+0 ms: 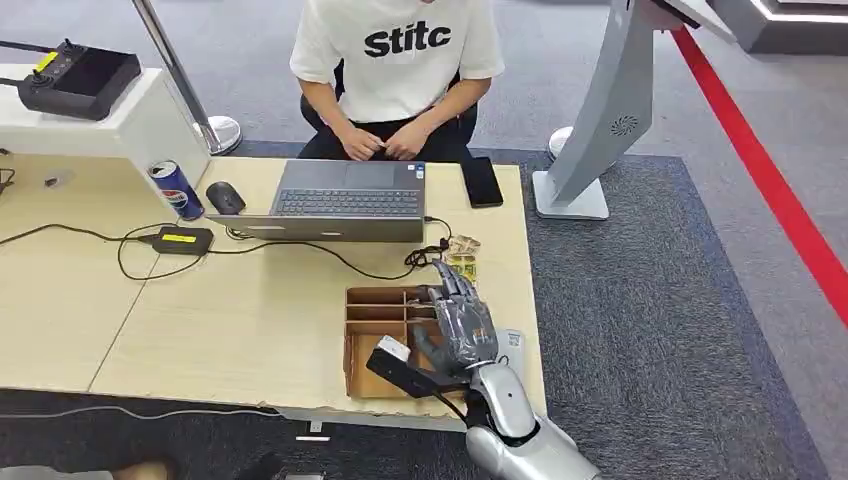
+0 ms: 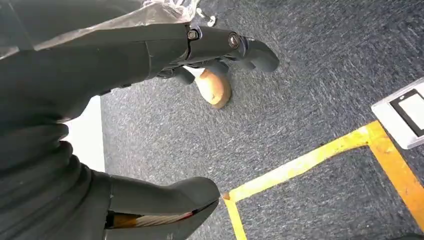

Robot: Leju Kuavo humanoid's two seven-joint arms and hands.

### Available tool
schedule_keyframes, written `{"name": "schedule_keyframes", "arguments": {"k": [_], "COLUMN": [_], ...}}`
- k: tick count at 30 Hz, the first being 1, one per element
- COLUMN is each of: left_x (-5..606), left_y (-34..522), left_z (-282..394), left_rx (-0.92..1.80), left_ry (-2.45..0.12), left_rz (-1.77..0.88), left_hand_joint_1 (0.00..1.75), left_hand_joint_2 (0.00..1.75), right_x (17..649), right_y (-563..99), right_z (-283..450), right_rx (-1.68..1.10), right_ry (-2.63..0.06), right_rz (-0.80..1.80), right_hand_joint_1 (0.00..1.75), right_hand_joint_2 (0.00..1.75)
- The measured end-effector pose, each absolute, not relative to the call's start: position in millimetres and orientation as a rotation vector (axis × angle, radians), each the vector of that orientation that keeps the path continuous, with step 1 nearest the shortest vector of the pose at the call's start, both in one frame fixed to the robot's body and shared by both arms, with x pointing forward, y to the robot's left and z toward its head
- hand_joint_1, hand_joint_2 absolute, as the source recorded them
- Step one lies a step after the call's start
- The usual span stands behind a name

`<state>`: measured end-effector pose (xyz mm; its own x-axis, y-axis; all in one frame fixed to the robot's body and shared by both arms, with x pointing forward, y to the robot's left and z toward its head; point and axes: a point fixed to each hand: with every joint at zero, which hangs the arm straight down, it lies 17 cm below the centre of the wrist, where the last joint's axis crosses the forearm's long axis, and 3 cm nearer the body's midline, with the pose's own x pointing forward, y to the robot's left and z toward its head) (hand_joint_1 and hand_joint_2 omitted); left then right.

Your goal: Pass the card to the sensor for recognition and then transmit it.

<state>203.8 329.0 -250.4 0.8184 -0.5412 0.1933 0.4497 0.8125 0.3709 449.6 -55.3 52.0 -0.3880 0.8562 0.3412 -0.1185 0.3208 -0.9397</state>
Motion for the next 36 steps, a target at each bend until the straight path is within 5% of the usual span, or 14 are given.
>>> {"name": "schedule_keyframes", "arguments": {"k": [12,22,32,36], "left_x": [204,204,204,204], "left_y": [329,329,329,329], "left_z": [-251,-251,-251,-251], "left_rx": [0.318,0.318,0.317,0.317], "left_ry": [-0.298,-0.298,-0.298,-0.298], "left_rz": [-0.538,-0.538,-0.537,-0.537], "left_hand_joint_1": [0.00,0.00,0.00,0.00], "left_hand_joint_2": [1.75,1.75,1.75,1.75], "right_x": [452,454,455,456], "right_y": [-64,-68,-69,-70], "right_z": [48,48,49,49], "right_rx": [-0.698,-0.703,-0.708,-0.707], "right_ry": [-1.590,-1.586,-1.586,-1.585], "right_rz": [1.247,1.245,1.245,1.243], "right_hand_joint_1": [0.68,0.89,1.75,1.75], "right_hand_joint_2": [1.75,1.75,1.75,1.75]}}
